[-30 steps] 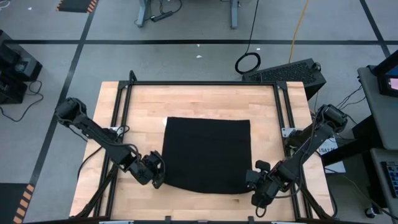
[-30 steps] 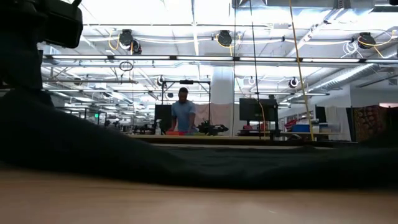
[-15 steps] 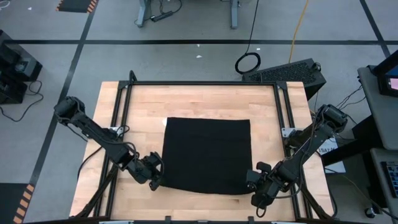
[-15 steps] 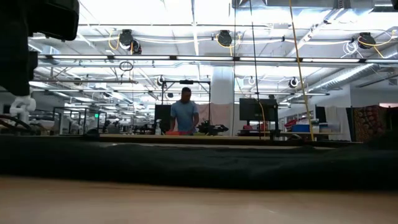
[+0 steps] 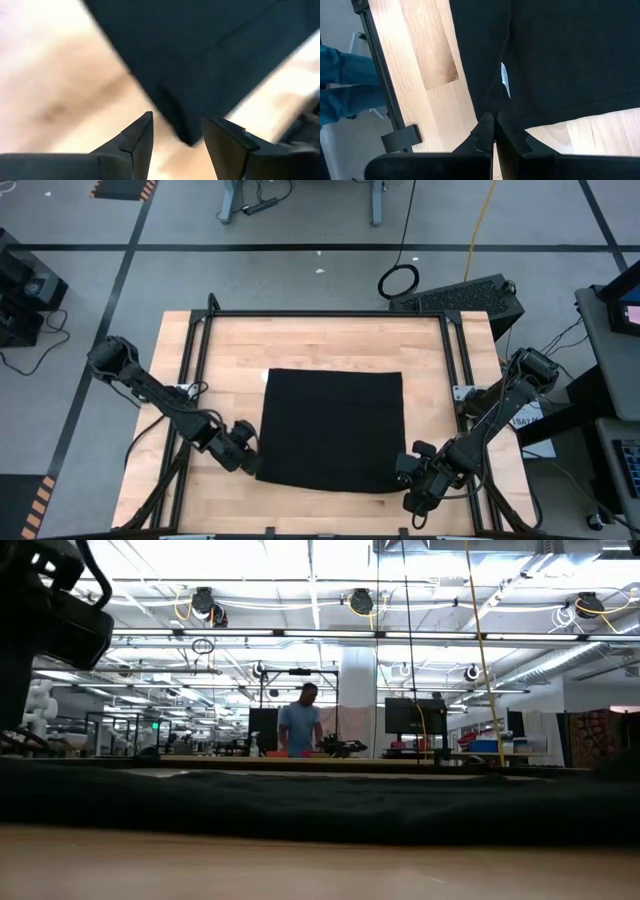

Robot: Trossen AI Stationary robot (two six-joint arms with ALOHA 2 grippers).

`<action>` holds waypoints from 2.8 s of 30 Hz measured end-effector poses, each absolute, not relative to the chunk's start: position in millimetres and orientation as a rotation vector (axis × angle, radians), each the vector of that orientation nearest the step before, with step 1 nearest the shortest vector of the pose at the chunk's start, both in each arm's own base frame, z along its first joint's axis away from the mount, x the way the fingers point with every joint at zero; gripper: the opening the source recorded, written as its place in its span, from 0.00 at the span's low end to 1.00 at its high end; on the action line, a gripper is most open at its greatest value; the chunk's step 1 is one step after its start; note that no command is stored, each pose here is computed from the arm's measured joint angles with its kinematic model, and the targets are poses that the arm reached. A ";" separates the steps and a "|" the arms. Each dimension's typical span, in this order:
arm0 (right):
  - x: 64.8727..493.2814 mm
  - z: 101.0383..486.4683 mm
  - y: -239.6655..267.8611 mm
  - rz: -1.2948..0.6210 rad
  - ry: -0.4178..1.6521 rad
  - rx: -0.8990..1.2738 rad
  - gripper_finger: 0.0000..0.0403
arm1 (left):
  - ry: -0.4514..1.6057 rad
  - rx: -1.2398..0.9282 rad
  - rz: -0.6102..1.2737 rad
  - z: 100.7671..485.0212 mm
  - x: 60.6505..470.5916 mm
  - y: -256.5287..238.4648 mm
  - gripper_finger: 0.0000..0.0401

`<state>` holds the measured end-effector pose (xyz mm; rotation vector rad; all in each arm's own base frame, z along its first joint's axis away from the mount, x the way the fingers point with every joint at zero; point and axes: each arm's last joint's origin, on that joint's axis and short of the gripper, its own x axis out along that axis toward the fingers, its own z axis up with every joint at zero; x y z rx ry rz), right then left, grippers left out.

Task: Roll napkin
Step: Fold the black napkin

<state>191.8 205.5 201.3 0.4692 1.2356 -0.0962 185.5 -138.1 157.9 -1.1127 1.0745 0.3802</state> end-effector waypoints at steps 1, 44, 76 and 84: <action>191.7 201.3 205.4 -0.097 1.236 0.468 0.00 | 1.060 -1.146 0.370 158.2 186.7 -139.1 0.42; 194.2 206.5 212.1 0.059 1.252 0.487 0.00 | 0.768 -1.281 0.251 145.9 212.5 -158.6 0.01; 175.1 239.9 170.2 0.002 1.266 0.396 0.00 | 0.513 -1.010 0.242 208.3 200.7 -152.3 0.00; 181.8 237.7 151.7 -0.186 1.193 0.324 0.00 | 0.551 -0.799 0.388 207.4 196.1 -123.1 0.00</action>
